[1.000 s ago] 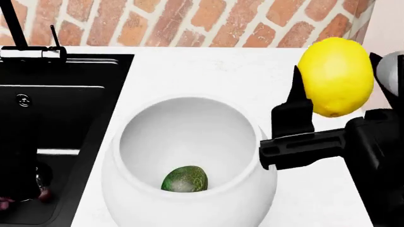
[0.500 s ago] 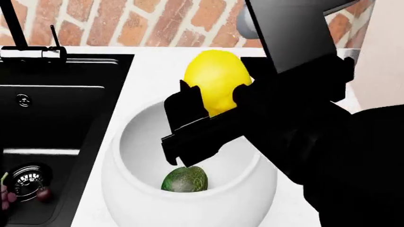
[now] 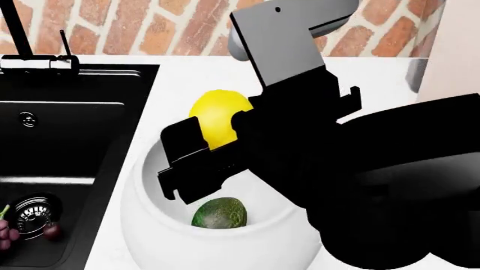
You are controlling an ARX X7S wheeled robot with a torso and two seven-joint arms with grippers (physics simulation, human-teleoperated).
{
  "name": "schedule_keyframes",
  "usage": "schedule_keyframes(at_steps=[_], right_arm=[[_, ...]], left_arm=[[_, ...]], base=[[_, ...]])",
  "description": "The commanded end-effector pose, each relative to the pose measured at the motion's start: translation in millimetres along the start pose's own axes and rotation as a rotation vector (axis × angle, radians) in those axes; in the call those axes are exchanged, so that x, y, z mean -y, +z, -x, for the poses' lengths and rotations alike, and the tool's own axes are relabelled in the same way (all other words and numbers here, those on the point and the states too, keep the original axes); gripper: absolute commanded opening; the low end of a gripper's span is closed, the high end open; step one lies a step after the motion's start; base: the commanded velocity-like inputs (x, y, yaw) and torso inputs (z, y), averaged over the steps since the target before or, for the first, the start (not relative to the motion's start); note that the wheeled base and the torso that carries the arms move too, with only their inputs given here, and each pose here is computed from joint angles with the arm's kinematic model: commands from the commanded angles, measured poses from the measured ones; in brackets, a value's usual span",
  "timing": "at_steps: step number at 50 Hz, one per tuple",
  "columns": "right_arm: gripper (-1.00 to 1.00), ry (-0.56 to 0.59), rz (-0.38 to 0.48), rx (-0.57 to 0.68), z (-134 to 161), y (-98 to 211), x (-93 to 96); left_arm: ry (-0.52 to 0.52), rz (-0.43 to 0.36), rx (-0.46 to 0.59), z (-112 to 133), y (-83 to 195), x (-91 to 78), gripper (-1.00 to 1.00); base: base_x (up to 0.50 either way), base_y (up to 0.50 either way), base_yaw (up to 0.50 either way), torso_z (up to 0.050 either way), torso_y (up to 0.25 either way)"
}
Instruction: There is a mixed pile of frozen fruits and vegetables on the counter. Locate all the frozen vegetables and place the items in a bowl on the counter. Take all the frozen fruits and defrost them in a running sink.
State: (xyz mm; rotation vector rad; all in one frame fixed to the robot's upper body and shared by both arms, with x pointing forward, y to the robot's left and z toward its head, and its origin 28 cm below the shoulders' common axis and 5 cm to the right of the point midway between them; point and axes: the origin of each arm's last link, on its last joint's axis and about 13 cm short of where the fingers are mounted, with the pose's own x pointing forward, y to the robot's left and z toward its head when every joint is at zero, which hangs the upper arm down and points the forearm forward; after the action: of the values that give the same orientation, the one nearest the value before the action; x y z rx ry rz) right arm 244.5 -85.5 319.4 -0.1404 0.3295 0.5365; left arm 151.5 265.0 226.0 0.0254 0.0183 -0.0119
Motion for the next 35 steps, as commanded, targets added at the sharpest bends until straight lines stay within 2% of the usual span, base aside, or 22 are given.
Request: schedule_keyframes(at_steps=[1,14,15,35], right_arm=[[-1.00,-0.011,0.008,-0.004,-14,5,-2.6],[-1.00,-0.005,0.013,-0.025,-18,1,-3.3],[1.00,-0.008,0.016,-0.025,-17,1,-3.2],[1.00,-0.024,0.026,0.014,-13,12,-3.5]], left_arm=[[-0.025,0.021,0.022,0,-1,-1.1,1.00],[-0.018,0.027,0.024,3,3,-3.7,1.00],[-0.019,0.026,0.023,3,3,-3.1,1.00],[-0.018,0.035,0.028,3,4,-3.0,1.00]], base=[[0.00,0.00,0.00,0.000,0.000],[0.00,0.00,0.00,0.000,0.000],[0.00,0.00,0.00,0.000,0.000],[0.00,0.00,0.00,0.000,0.000]])
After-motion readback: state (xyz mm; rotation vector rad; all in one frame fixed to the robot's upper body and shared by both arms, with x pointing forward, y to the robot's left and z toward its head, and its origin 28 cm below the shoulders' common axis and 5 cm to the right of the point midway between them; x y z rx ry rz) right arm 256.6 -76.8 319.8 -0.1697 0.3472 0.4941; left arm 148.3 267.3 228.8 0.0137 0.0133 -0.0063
